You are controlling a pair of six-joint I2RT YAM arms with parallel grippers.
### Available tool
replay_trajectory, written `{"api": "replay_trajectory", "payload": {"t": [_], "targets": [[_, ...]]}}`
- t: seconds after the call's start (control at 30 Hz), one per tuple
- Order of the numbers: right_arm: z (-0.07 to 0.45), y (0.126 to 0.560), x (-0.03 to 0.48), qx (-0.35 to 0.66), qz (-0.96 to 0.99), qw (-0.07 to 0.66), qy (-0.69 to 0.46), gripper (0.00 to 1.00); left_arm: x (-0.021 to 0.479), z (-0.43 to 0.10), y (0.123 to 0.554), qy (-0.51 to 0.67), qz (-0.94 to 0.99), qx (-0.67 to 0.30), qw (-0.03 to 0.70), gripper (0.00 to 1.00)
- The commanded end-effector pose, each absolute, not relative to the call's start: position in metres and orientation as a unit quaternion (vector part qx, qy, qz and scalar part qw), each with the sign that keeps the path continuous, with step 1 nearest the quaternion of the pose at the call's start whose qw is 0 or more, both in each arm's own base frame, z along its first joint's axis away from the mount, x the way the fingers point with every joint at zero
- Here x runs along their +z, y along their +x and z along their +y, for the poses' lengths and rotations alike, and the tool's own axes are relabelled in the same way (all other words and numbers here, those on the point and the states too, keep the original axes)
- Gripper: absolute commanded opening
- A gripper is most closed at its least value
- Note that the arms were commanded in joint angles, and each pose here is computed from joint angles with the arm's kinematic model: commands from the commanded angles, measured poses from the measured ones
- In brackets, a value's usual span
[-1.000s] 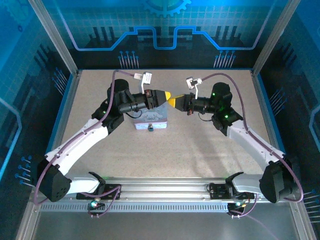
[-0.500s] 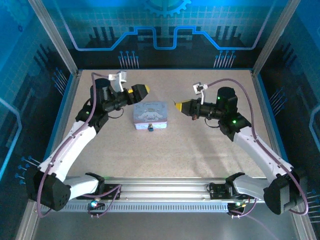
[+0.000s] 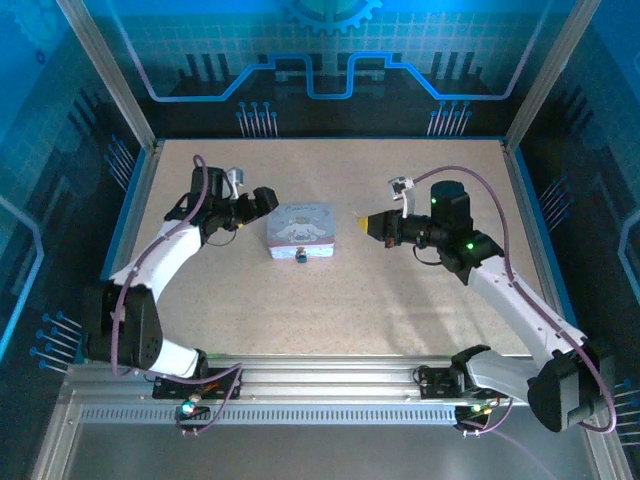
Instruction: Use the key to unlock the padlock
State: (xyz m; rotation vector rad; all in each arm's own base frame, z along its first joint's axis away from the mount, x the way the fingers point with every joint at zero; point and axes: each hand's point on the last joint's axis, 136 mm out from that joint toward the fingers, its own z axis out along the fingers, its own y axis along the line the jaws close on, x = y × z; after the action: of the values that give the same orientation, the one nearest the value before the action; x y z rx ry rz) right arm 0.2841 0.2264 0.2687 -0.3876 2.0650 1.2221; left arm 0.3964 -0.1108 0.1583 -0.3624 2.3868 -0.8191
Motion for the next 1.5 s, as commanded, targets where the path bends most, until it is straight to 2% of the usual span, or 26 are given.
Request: {"api": "replay_trajectory", "payload": {"t": [0.0, 0.27, 0.43, 1.07, 1.27, 1.47], "targets": [[0.221, 0.287, 0.255, 0.459, 0.809, 0.338, -0.141, 0.00, 0.149, -0.111, 0.411, -0.128, 0.894, -0.314, 0.292, 0.94], [0.221, 0.286, 0.252, 0.456, 0.813, 0.334, -0.141, 0.00, 0.120, -0.131, 0.440, -0.124, 0.889, -0.362, 0.251, 0.93], [0.220, 0.285, 0.252, 0.456, 0.813, 0.333, -0.141, 0.00, 0.114, -0.144, 0.453, -0.114, 0.884, -0.391, 0.232, 0.88], [0.218, 0.285, 0.251, 0.450, 0.816, 0.335, -0.140, 0.00, 0.108, -0.229, 0.469, -0.032, 0.890, -0.415, 0.187, 0.84], [0.218, 0.286, 0.246, 0.449, 0.820, 0.327, -0.138, 0.00, 0.127, -0.231, 0.476, -0.014, 0.889, -0.405, 0.215, 0.85], [0.218, 0.287, 0.243, 0.448, 0.823, 0.323, -0.135, 0.00, 0.163, -0.205, 0.474, -0.004, 0.889, -0.356, 0.287, 0.89]]}}
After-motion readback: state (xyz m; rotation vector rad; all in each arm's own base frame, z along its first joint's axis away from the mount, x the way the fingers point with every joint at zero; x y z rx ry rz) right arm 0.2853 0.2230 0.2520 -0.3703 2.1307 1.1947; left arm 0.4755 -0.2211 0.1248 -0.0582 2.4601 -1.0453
